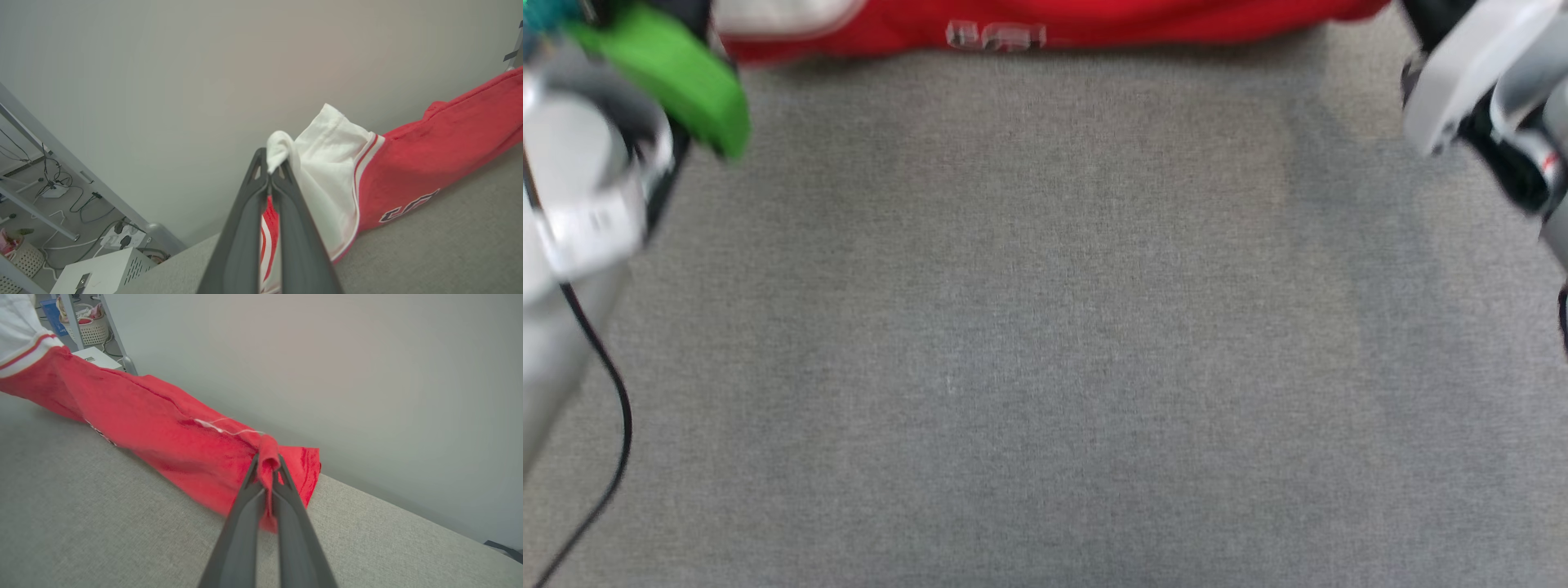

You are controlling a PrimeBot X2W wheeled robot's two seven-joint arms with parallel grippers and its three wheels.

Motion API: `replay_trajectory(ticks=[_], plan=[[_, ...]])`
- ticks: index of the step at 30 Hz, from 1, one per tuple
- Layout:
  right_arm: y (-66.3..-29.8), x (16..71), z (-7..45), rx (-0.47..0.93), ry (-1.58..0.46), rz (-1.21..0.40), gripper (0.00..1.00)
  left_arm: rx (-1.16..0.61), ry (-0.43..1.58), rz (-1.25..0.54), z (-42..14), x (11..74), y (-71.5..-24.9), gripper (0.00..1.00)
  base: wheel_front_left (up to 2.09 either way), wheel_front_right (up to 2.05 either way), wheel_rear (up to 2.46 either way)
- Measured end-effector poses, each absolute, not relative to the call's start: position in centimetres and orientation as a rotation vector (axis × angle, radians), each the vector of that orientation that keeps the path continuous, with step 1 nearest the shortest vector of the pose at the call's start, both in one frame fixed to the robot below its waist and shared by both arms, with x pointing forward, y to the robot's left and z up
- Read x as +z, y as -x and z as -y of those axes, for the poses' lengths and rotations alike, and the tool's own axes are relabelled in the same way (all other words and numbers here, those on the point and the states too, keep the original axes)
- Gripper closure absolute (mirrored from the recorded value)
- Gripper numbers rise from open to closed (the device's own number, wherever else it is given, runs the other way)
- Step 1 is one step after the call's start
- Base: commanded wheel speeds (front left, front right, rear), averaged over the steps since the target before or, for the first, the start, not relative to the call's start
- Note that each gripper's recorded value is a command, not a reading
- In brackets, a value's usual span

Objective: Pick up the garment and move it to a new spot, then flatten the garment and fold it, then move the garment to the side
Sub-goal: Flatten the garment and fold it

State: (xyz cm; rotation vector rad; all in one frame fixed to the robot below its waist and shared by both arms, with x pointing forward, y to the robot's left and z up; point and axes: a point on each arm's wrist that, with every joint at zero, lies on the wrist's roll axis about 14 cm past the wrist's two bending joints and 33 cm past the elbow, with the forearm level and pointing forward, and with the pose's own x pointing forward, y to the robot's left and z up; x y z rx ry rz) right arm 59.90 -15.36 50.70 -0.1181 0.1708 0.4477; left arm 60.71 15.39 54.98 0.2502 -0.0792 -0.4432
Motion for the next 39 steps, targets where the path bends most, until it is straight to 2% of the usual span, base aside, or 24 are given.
replay_trajectory(ticks=[6,13,24,33,39], plan=[[-53.1,47.3,15.5,0.498,0.098,-0.286,1.0,-0.413,-0.184,-0.072,-16.4,49.8,-52.1,1.0,0.0,0.0,0.0],[-45.7,44.6,17.1,0.507,0.065,-0.384,1.0,-0.389,-0.07,-0.194,-15.3,47.2,-42.8,1.0,0.0,0.0,0.0],[-36.4,42.1,18.5,0.499,0.005,-0.492,1.0,-0.274,0.134,-0.412,-15.1,43.8,-30.7,1.0,0.0,0.0,0.0],[-29.8,39.8,19.7,0.481,-0.071,-0.617,1.0,-0.241,0.23,-0.517,-14.6,41.7,-25.0,1.0,0.0,0.0,0.0],[-28.3,39.2,19.9,0.462,-0.114,-0.665,1.0,-0.235,0.237,-0.554,-14.6,40.8,-24.3,1.0,0.0,0.0,0.0]])
